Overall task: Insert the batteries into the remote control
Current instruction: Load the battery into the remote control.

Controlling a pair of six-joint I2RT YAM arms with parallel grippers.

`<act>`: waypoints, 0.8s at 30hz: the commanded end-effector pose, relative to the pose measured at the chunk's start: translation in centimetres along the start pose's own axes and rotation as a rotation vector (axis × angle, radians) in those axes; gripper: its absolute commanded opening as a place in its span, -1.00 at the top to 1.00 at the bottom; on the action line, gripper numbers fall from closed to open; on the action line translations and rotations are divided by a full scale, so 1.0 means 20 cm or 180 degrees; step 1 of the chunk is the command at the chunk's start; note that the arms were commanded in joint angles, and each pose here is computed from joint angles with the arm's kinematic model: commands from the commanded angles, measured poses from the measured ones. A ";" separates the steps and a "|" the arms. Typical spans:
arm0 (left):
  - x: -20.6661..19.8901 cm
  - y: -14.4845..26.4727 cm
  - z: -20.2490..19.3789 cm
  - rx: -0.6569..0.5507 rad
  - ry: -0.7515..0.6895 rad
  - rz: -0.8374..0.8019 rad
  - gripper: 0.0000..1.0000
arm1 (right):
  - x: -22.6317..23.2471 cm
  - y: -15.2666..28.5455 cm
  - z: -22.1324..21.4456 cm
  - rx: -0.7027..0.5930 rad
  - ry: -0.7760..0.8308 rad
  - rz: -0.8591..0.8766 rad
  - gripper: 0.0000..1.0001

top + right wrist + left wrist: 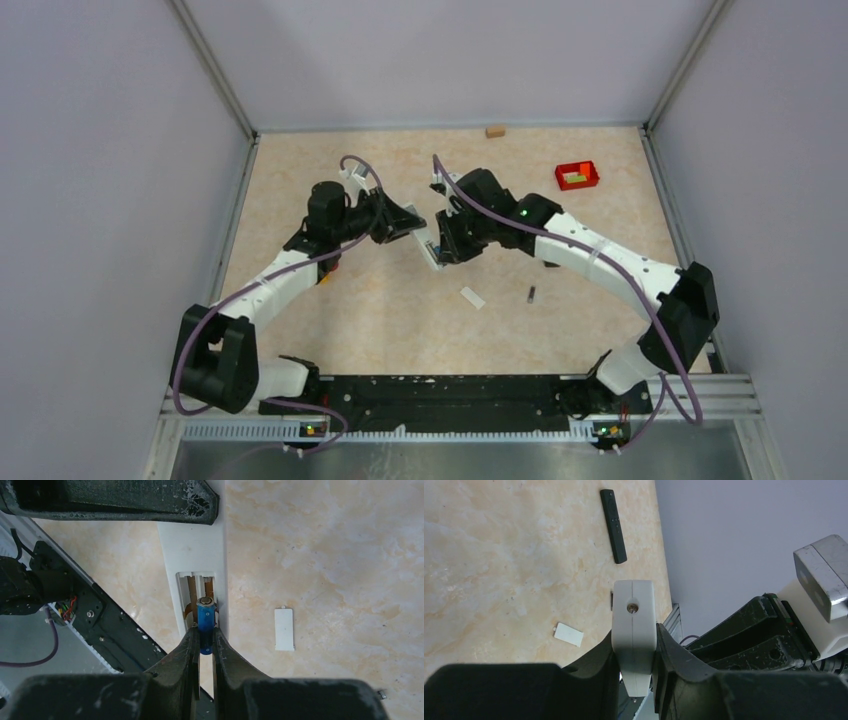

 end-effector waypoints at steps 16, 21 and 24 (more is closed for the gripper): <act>-0.12 0.01 0.05 0.0035 -0.0095 -0.0231 1.00 | 0.05 -0.01 0.10 -0.0149 0.0045 -0.0113 0.48; -0.11 0.01 0.05 0.0036 -0.0083 -0.0199 1.00 | 0.06 0.02 0.11 -0.0216 0.0013 -0.0120 0.46; -0.10 0.01 0.05 0.0039 -0.0058 -0.0162 1.00 | 0.07 0.06 0.14 -0.0317 -0.0024 -0.0101 0.43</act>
Point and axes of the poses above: each gripper's point midway between its finger pads, its own y axis back along the fingers, its own x axis along the line the jaws close on, z = x × y, the point moved 3 cm from there along y, back along the fingers, and after that the axes turned 4 degrees about -y, right-handed, at the moved point
